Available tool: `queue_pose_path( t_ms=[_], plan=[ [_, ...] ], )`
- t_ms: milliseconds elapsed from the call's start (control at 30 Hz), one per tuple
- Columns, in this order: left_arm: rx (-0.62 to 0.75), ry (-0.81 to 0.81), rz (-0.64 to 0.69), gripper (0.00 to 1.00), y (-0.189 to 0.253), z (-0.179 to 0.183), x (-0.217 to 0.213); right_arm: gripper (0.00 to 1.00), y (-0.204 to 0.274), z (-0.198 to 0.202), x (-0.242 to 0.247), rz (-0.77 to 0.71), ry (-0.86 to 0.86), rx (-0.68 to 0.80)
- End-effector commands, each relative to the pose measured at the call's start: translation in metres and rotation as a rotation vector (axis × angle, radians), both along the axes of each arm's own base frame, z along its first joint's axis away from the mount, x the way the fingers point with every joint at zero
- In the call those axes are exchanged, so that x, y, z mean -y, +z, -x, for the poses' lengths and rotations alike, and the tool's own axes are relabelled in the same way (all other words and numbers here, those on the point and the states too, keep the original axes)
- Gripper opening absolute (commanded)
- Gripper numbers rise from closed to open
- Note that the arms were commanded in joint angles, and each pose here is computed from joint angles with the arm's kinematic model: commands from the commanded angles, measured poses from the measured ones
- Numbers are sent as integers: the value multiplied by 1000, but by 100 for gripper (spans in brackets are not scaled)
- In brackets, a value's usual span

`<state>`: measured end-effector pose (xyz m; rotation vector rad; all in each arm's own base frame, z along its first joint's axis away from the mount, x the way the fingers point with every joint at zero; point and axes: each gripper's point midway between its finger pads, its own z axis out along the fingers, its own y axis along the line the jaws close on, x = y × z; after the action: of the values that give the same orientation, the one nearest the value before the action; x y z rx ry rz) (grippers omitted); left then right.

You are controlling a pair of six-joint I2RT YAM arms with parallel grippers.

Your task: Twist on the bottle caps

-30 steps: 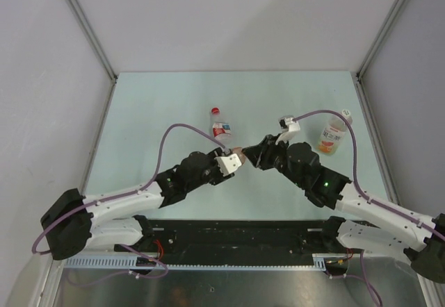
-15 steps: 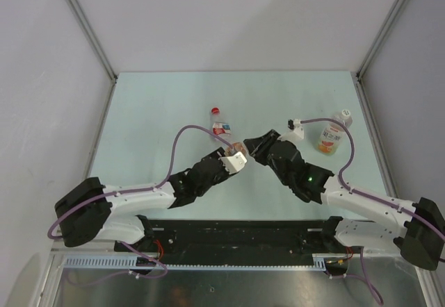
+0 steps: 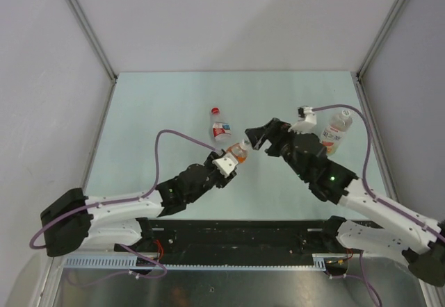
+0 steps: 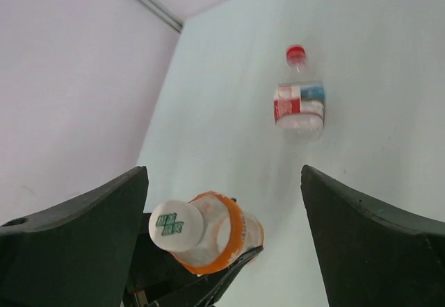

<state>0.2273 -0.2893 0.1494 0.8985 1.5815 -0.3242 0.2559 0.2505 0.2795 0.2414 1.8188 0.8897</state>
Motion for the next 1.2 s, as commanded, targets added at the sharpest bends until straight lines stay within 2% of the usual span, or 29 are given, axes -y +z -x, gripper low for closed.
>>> queue_pose_path(
  t_ms=[0,133,233,400,600,667,800,967,1033,1167],
  plan=[
    [-104,-54,188,0,21,21,7,96,59,13,25,0,28,166],
    [-257,-22,143,0,9,30,1,98,64,15,62,41,-77,188],
    [-340,-10,127,1,2,35,0,99,47,15,90,111,-182,136],
    [-406,24,68,18,-19,31,0,99,6,21,126,227,-310,11],
    [-480,90,-22,29,-49,14,12,100,-6,24,126,269,-281,0],
    [-504,112,-36,36,-58,6,16,99,-8,24,127,275,-286,5],
    [-533,136,-56,56,-70,-4,24,99,-10,23,131,279,-310,7],
    [-523,144,-36,94,-62,-9,26,99,-12,22,131,306,-298,13],
    [-498,142,3,98,-45,-10,26,99,-13,21,131,318,-302,14],
    [-411,175,148,99,10,-13,12,99,-14,20,132,336,-306,17]
  ],
)
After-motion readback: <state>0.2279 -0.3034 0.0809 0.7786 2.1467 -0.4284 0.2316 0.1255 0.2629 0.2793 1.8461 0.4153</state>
